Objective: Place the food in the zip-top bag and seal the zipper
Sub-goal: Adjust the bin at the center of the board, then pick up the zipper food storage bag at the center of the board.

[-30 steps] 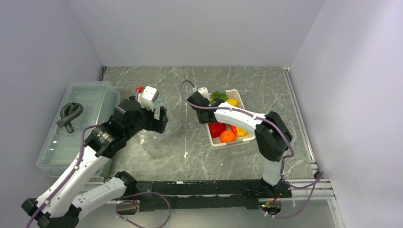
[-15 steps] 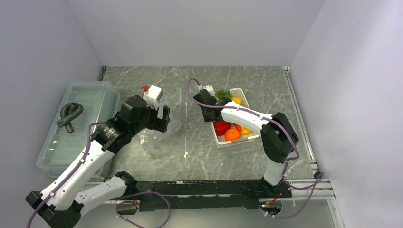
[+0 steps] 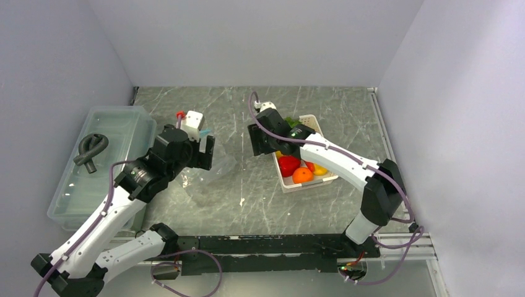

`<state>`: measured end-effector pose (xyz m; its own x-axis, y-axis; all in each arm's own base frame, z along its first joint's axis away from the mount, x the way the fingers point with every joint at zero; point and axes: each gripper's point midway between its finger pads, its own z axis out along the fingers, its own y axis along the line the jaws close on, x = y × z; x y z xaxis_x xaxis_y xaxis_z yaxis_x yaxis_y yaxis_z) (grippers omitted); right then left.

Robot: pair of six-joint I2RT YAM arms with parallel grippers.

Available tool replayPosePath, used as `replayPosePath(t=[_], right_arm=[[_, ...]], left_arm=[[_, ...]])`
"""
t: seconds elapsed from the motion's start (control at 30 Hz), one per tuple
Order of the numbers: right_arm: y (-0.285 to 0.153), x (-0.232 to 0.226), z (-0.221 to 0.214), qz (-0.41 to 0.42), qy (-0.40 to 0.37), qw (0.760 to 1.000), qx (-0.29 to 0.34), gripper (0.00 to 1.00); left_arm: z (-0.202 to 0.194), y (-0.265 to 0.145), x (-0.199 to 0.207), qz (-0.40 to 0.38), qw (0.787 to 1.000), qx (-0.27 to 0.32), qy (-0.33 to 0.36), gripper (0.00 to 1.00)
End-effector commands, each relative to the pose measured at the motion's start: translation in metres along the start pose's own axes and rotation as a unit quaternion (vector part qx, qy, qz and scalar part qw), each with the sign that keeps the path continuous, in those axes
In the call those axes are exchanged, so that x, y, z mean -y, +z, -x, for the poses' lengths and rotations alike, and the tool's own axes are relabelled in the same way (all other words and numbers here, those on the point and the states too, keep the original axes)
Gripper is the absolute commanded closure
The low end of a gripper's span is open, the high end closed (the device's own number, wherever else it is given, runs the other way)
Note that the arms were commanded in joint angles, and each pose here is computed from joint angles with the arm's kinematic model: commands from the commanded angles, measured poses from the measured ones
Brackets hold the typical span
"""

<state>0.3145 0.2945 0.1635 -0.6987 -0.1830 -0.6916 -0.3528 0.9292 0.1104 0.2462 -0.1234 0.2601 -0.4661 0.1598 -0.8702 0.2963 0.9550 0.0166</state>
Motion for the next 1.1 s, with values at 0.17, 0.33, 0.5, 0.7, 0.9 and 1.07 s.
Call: replayPosePath(t=[0.17, 0.33, 0.5, 0.7, 0.9, 1.07], right_arm=[[-0.033, -0.09, 0.031, 0.173, -0.001, 0.984, 0.043, 0.31], [-0.034, -0.125, 0.029, 0.213, -0.008, 0.976, 0.041, 0.23], [-0.024, -0.154, 0.031, 0.239, -0.009, 0.97, 0.035, 0.19], [-0.006, -0.188, 0.029, 0.236, -0.034, 0.971, 0.024, 0.15], [0.019, -0.215, 0.02, 0.226, -0.059, 0.972, 0.002, 0.11], [0.038, -0.223, 0.015, 0.201, -0.07, 0.977, -0.006, 0.1]], left_arm=[[0.012, -0.021, -0.054, 0.136, 0.989, 0.037, -0.041, 0.02], [0.013, -0.03, -0.073, 0.178, 0.98, 0.047, -0.07, 0.08], [0.014, -0.046, -0.091, 0.218, 0.969, 0.066, -0.096, 0.1], [0.016, -0.062, -0.107, 0.247, 0.957, 0.094, -0.119, 0.09], [0.017, -0.077, -0.122, 0.271, 0.944, 0.116, -0.147, 0.1], [0.019, -0.084, -0.127, 0.275, 0.939, 0.132, -0.159, 0.1]])
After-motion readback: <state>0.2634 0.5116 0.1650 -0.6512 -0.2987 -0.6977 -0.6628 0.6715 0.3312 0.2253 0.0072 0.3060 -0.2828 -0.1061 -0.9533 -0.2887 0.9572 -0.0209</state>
